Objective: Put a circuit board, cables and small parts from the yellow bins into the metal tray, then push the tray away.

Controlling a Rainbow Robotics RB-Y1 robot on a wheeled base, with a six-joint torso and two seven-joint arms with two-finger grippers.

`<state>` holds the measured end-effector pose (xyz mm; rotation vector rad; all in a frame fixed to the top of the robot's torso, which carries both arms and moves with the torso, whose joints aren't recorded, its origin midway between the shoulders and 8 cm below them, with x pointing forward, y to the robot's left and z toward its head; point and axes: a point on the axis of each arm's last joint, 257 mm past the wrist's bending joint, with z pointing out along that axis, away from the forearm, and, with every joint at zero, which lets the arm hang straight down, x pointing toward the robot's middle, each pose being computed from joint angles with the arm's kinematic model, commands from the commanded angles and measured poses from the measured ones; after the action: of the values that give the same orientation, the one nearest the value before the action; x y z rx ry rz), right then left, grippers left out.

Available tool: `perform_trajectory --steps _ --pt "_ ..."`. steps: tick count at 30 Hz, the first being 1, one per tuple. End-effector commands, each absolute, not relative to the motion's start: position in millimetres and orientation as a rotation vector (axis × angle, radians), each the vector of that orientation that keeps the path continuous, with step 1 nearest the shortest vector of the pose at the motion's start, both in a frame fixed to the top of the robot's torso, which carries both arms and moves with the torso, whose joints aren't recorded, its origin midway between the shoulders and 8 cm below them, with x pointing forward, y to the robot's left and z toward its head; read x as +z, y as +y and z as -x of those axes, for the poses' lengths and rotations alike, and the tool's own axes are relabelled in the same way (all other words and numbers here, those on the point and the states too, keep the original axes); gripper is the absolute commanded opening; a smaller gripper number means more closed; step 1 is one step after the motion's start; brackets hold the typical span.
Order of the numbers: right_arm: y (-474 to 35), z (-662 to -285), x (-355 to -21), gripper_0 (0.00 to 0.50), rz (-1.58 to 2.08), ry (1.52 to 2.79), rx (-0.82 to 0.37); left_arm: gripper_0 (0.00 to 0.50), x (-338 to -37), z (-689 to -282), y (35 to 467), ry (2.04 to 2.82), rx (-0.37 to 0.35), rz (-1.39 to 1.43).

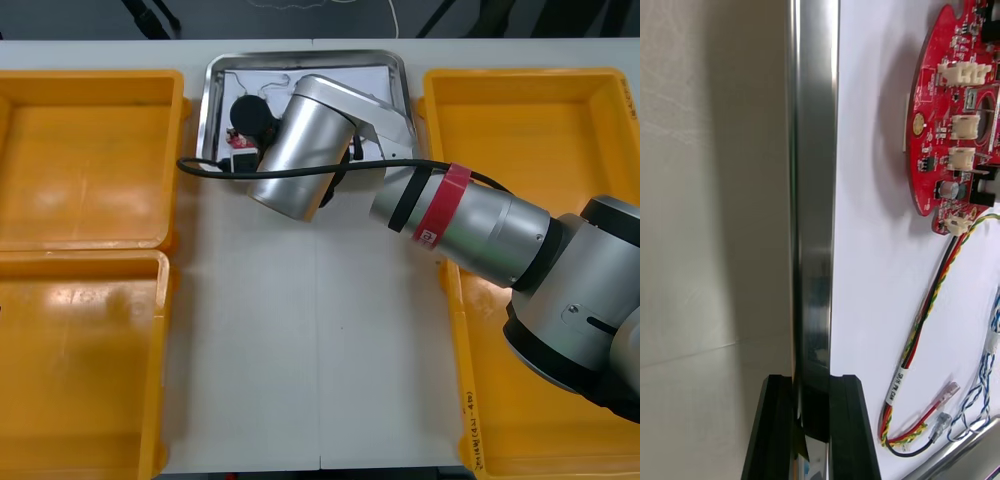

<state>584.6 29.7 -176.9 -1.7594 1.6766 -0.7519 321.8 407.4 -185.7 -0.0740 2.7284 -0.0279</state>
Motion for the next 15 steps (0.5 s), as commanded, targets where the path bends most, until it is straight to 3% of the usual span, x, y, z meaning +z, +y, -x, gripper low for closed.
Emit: perform_trajectory --steps 1,15 --pt "40.3 -604.3 -133.7 0.000 1.716 1.592 -0.786 0.500 -175.6 -314.8 418.7 2.725 0.042 0.055" --pt "32.7 -619.9 -138.9 0.000 1.691 1.590 -0.792 0.500 -175.6 -314.8 418.7 2.725 0.042 0.055"
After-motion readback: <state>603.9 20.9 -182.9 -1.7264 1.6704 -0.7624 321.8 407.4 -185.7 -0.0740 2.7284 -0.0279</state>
